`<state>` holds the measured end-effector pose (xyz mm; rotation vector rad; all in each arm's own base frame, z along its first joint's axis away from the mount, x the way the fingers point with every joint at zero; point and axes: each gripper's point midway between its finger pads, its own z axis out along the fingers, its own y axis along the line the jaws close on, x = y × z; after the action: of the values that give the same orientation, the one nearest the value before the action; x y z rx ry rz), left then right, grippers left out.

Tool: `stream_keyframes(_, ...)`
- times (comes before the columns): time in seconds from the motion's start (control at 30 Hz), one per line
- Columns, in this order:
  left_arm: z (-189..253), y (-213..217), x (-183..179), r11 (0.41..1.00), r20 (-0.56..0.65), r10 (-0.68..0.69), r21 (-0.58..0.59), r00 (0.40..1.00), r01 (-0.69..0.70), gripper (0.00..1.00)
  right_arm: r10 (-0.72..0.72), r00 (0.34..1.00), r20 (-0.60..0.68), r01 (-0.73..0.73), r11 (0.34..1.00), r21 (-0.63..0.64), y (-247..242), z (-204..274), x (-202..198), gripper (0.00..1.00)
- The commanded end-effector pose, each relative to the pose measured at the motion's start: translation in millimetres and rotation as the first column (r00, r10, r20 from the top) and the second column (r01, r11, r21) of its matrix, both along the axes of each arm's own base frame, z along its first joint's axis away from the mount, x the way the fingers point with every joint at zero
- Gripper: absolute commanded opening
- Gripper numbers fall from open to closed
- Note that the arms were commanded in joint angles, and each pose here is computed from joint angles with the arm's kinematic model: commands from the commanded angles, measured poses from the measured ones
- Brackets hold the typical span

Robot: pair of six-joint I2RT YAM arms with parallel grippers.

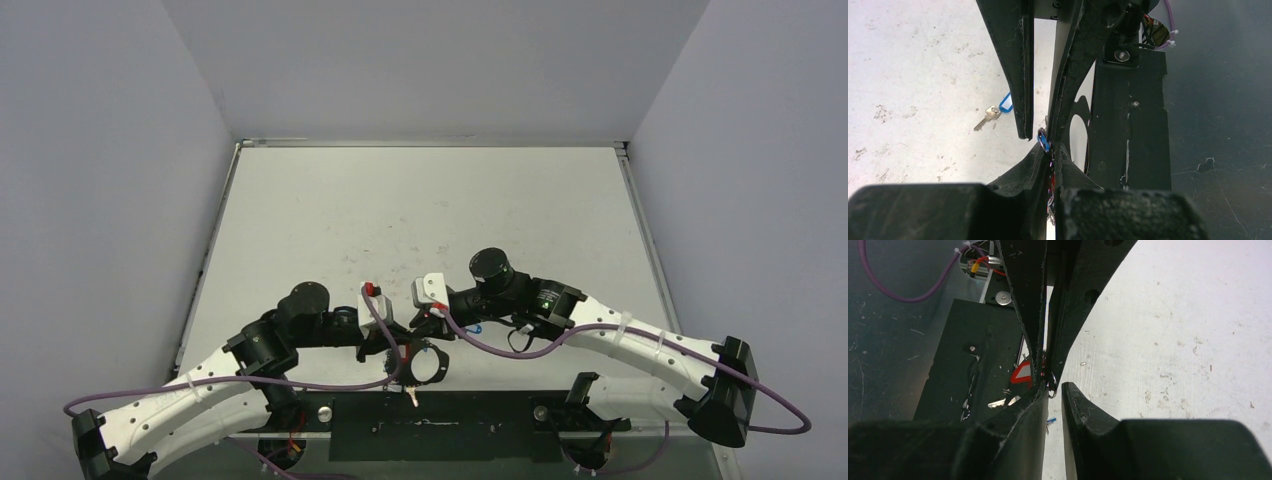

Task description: Put the keys on the keyring

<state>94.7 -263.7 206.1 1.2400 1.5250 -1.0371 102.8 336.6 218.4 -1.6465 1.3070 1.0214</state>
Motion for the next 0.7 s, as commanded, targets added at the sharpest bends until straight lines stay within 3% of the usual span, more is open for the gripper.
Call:
stream_keyframes(0.0,36.3,-6.2,-1.1,0.994,0.070,-0.023,-0.106,0.997,0.030,0.00,0.045,0.999,0.028,-0.046,0.997,0.068,11.0,24.3,-2.2,0.18)
stream_keyframes(0.2,34.5,-6.0,-1.0,0.994,0.069,-0.021,-0.104,0.997,0.028,0.00,0.063,0.998,0.010,-0.063,0.994,0.092,13.5,28.0,-6.4,0.14)
stream_keyframes(0.3,33.6,-6.0,-0.6,0.994,0.068,-0.019,-0.103,0.997,0.026,0.00,0.070,0.998,0.002,-0.070,0.989,0.128,17.3,33.5,-8.0,0.00)
stream_keyframes(0.5,35.2,-1.7,3.3,0.995,0.078,0.016,-0.104,0.997,-0.008,0.00,0.040,0.999,-0.035,-0.035,0.991,0.127,17.7,30.6,-6.3,0.00)
stream_keyframes(0.6,40.7,4.1,7.0,0.992,0.091,0.058,-0.120,0.994,-0.047,0.27,-0.018,0.999,-0.041,0.024,0.989,0.143,15.1,33.5,-0.5,0.00)
stream_keyframes(0.67,46.2,8.9,9.4,0.987,0.106,0.090,-0.142,0.990,-0.075,0.34,-0.071,0.997,-0.044,0.077,0.981,0.178,12.6,39.3,4.9,0.00)
